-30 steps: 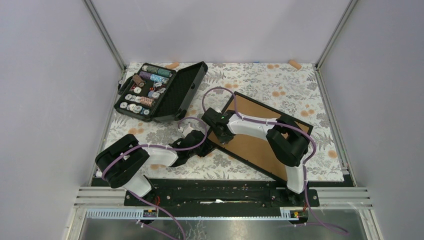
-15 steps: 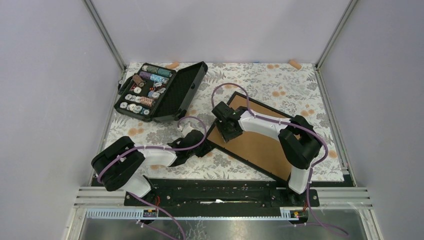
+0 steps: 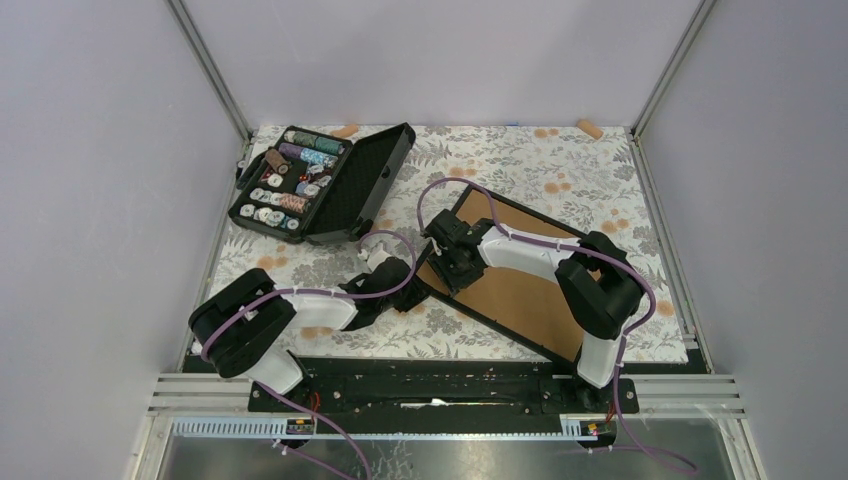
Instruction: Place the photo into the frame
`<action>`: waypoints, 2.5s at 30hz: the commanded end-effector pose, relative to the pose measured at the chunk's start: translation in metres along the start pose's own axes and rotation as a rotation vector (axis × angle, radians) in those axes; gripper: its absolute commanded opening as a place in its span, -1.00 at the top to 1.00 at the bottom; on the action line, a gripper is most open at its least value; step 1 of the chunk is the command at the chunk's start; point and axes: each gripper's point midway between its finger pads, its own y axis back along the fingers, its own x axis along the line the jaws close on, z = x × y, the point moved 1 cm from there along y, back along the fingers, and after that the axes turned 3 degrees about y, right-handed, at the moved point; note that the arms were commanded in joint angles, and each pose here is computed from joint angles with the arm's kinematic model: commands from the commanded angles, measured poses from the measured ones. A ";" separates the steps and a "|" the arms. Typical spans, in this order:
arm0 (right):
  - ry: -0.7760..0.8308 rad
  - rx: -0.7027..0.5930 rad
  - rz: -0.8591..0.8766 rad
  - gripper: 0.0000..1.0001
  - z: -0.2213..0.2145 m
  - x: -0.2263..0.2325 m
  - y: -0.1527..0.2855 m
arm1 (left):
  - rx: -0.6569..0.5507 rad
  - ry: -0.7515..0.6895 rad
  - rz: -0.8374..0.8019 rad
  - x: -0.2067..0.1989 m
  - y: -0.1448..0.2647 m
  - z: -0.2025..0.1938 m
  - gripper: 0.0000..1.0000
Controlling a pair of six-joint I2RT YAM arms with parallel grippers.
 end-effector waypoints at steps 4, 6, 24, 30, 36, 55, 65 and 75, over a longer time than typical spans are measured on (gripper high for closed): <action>0.011 -0.051 0.031 0.01 0.008 0.006 0.006 | 0.053 -0.128 0.402 0.120 0.012 -0.013 0.34; 0.010 -0.057 0.025 0.00 0.006 0.005 0.006 | 0.054 -0.128 0.403 0.121 0.013 -0.013 0.34; 0.012 -0.074 0.024 -0.02 0.000 0.003 0.003 | 0.056 -0.125 0.403 0.123 0.012 -0.013 0.34; 0.044 -0.073 0.021 -0.04 -0.011 0.001 0.002 | 0.057 -0.123 0.405 0.124 0.012 -0.014 0.34; 0.074 -0.067 0.021 -0.05 -0.011 0.000 -0.008 | 0.062 -0.123 0.405 0.124 0.011 -0.015 0.34; 0.202 0.032 0.074 -0.05 -0.004 0.006 -0.032 | 0.072 -0.116 0.411 0.129 0.012 -0.016 0.34; 0.223 0.170 0.071 -0.03 -0.020 0.006 -0.050 | 0.081 -0.114 0.413 0.132 0.011 -0.017 0.34; 0.234 0.306 -0.021 -0.03 -0.026 0.003 -0.057 | 0.083 -0.103 0.418 0.135 0.011 -0.017 0.35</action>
